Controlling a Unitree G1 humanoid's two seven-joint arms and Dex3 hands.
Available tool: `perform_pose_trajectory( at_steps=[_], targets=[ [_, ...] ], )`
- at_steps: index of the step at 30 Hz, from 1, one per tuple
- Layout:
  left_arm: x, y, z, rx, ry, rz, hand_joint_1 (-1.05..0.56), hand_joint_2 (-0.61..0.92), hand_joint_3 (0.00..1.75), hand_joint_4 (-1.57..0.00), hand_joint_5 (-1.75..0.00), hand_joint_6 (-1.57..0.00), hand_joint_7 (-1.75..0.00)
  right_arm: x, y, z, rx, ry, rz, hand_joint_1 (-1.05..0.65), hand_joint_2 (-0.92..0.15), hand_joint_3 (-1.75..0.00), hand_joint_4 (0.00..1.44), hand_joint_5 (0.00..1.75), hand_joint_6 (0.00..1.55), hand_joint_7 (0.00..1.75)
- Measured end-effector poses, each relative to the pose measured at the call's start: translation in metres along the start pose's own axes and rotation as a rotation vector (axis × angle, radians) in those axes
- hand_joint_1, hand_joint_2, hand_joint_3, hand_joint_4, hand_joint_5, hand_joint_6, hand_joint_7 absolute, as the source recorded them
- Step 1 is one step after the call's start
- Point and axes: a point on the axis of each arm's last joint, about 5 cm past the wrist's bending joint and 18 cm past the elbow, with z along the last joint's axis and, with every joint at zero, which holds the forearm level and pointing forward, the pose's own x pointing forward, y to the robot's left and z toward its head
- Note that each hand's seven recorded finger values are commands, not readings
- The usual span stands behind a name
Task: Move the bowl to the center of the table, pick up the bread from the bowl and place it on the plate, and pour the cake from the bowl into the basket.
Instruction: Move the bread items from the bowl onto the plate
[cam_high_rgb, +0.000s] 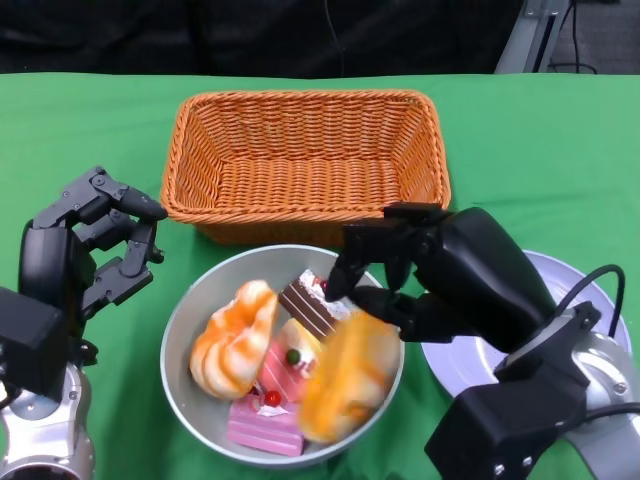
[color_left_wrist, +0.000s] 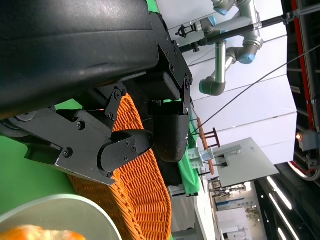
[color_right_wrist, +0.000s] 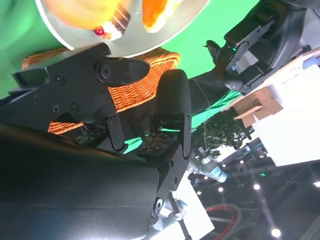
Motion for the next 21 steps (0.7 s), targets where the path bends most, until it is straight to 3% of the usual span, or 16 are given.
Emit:
perform_pose_trajectory(
  at_steps=[4,7,13,16,18,21],
  targets=[
    [0.000,0.000,0.000,0.001,0.000,0.000,-0.14,0.73,0.81,-0.80,-1.70,-0.75,-1.31,-0.007,-0.008,-0.003,-0.012,0.024,-0.025,0.10,-0.49,-0.99,0.86,1.59,0.89,1.11],
    [0.000,0.002,0.000,0.005,-0.001,0.000,-0.13,0.73,0.82,-0.79,-1.70,-0.75,-1.31,-0.010,-0.012,-0.005,-0.007,0.038,-0.027,0.08,-0.49,-1.01,0.86,1.60,0.88,1.13],
    [0.000,0.001,0.000,0.005,-0.001,-0.001,-0.14,0.72,0.82,-0.80,-1.68,-0.76,-1.31,-0.015,-0.010,-0.007,0.004,0.062,-0.023,0.08,-0.43,-1.09,0.86,1.62,0.89,1.12],
    [0.000,0.001,0.000,0.005,-0.001,0.000,-0.13,0.73,0.82,-0.80,-1.68,-0.76,-1.30,-0.016,-0.009,-0.008,0.006,0.065,-0.018,0.05,-0.48,-0.92,0.87,1.48,0.93,0.94],
    [0.000,0.001,0.000,0.007,0.000,-0.002,-0.13,0.73,0.82,-0.79,-1.68,-0.75,-1.30,-0.016,-0.008,-0.009,0.006,0.061,-0.006,-0.03,-0.66,-0.48,0.86,1.30,0.98,0.64],
    [0.000,0.001,0.000,0.007,0.000,-0.003,-0.13,0.73,0.82,-0.79,-1.68,-0.75,-1.30,-0.017,-0.010,-0.009,-0.004,0.055,0.053,-0.14,-0.77,-0.15,0.74,1.02,0.93,0.32]
  ],
)
